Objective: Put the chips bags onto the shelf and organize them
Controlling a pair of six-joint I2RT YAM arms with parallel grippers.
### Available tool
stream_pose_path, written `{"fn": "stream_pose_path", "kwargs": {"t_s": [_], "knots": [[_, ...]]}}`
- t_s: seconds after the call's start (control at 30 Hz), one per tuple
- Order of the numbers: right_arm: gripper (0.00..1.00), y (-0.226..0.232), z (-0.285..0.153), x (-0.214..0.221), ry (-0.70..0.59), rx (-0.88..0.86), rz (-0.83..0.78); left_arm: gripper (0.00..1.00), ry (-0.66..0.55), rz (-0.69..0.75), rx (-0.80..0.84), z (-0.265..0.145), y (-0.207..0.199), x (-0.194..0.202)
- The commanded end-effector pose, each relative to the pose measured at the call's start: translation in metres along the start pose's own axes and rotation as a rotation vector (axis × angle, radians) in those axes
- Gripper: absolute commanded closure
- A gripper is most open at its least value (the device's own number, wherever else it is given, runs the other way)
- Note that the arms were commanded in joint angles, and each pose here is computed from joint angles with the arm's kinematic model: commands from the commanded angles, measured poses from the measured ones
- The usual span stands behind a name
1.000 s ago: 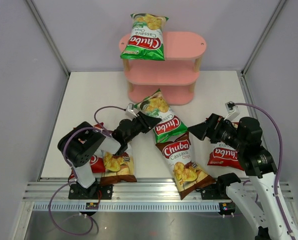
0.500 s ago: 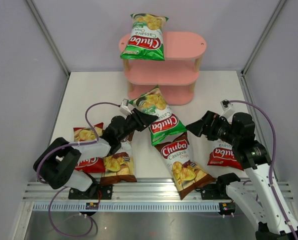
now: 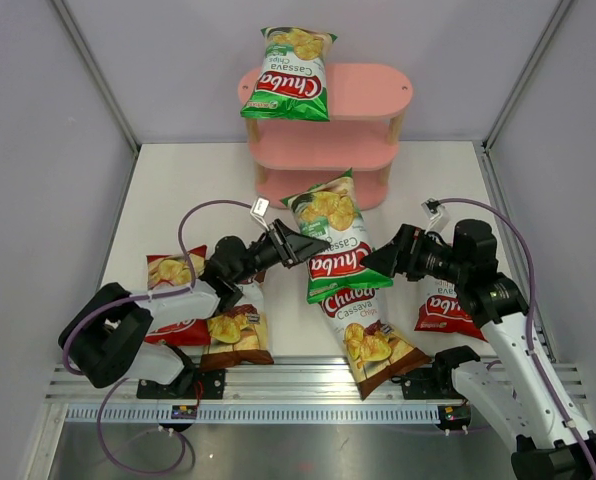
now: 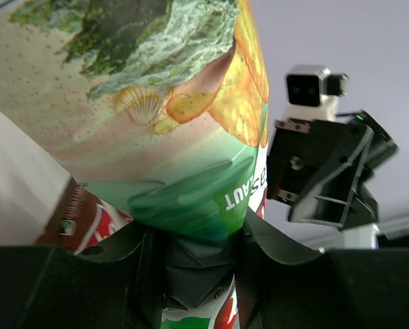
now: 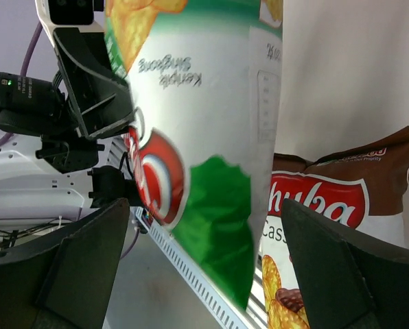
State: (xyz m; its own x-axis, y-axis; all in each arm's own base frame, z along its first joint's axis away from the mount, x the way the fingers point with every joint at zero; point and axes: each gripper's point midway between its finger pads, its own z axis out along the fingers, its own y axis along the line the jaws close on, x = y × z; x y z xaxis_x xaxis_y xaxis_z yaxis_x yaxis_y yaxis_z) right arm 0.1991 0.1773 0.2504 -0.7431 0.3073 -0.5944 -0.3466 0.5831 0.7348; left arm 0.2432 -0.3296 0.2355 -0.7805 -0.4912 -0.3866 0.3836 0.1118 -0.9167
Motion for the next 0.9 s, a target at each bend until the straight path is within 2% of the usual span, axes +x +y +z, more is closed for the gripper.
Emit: {"fn": "stream_pose_path", "kwargs": {"t_s": [0.0,0.2,0.33,0.5,0.57,0.6,0.67,0.7,0.73,0.8,0.87], "knots": [[0.01,0.012,-0.001,-0.001,-0.003,-0.078,-0.065,0.82,0.02,0.058,0.262,0.0,-0.076,-0.002],[0.01,-0.011,-0.004,-0.005,-0.041,0.057,-0.095,0.82,0.052,0.048,0.34,0.001,-0.099,0.009],[0.02,0.03,-0.004,0.008,0.035,-0.203,-0.068,0.82,0.065,0.059,0.336,0.006,-0.101,0.014],[0.1,0.044,-0.007,0.013,0.069,-0.282,-0.037,0.81,0.059,0.07,0.336,0.01,-0.104,0.014],[0.19,0.046,-0.008,0.012,0.069,-0.284,-0.041,0.76,0.058,0.078,0.327,0.011,-0.103,0.013],[0.33,0.046,-0.009,0.011,0.062,-0.281,-0.054,0.73,0.057,0.082,0.328,0.011,-0.104,0.013],[0.46,0.047,-0.011,0.007,0.04,-0.268,-0.069,0.65,0.061,0.093,0.32,0.011,-0.103,0.013],[0.59,0.046,-0.011,0.005,0.027,-0.262,-0.083,0.62,0.064,0.1,0.318,0.011,-0.105,0.013],[0.63,0.046,-0.011,0.002,0.012,-0.255,-0.093,0.57,0.066,0.111,0.302,0.012,-0.101,0.014],[0.74,0.049,-0.012,-0.002,-0.001,-0.257,-0.113,0.37,0.057,0.13,0.301,0.008,-0.103,0.013],[0.79,0.052,-0.013,-0.006,-0.017,-0.257,-0.123,0.26,0.035,0.147,0.289,0.003,-0.106,0.009]]}}
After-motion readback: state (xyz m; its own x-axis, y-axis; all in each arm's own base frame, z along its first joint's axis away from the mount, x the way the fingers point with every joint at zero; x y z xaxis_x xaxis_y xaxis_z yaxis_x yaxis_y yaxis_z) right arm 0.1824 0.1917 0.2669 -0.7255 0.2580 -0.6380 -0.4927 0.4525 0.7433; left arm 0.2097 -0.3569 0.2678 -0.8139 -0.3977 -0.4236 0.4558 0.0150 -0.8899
